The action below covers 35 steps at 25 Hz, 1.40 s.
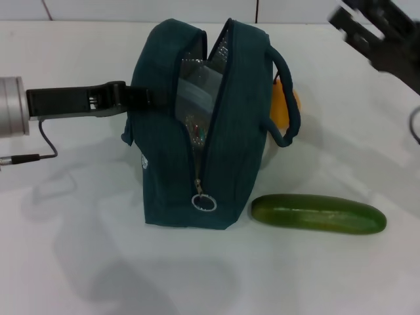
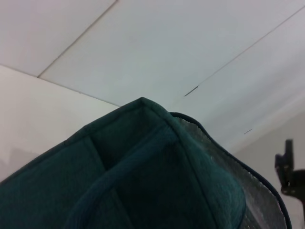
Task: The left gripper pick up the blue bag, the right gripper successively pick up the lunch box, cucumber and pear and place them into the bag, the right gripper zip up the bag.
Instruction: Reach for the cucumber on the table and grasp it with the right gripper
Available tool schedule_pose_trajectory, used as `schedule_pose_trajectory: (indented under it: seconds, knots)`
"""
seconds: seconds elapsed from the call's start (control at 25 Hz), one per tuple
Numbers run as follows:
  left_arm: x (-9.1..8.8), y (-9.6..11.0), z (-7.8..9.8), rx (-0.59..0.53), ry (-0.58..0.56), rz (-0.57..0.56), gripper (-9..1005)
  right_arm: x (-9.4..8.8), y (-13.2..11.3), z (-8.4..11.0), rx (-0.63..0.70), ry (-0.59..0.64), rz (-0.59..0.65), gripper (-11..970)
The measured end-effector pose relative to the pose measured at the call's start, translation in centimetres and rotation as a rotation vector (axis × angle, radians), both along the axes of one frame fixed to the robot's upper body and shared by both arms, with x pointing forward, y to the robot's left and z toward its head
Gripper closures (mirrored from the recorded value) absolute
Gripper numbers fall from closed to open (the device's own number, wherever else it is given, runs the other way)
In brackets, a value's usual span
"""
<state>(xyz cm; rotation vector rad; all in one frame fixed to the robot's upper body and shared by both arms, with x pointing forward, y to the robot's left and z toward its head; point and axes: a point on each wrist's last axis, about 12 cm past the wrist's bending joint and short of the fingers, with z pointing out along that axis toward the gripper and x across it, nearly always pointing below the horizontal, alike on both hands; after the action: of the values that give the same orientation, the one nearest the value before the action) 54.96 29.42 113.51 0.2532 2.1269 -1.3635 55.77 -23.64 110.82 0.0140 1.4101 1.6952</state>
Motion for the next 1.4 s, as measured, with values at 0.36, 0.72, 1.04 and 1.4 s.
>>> schedule_pose_trajectory:
  seconds: [0.36,0.72,1.04,1.4]
  knots:
    - [-0.7,0.6,-0.4,-0.009,-0.004,0.016,955,-2.1,-3.4,0.0,-0.287,-0.184,0.063,160]
    - [-1.4,1.2,-0.9,-0.012,-0.019,0.03,955,-1.2,-5.7,1.9,-0.689,-0.38,0.212,160]
    - [-1.7,1.4,-1.1,-0.008,-0.021,0.031,955,1.0,-6.8,6.7,-1.132,-0.451,0.47,159]
    - [-1.5,1.2,-1.0,-0.004,-0.023,0.018,955,3.4,-0.7,12.8,-1.551,-0.487,0.657,159]
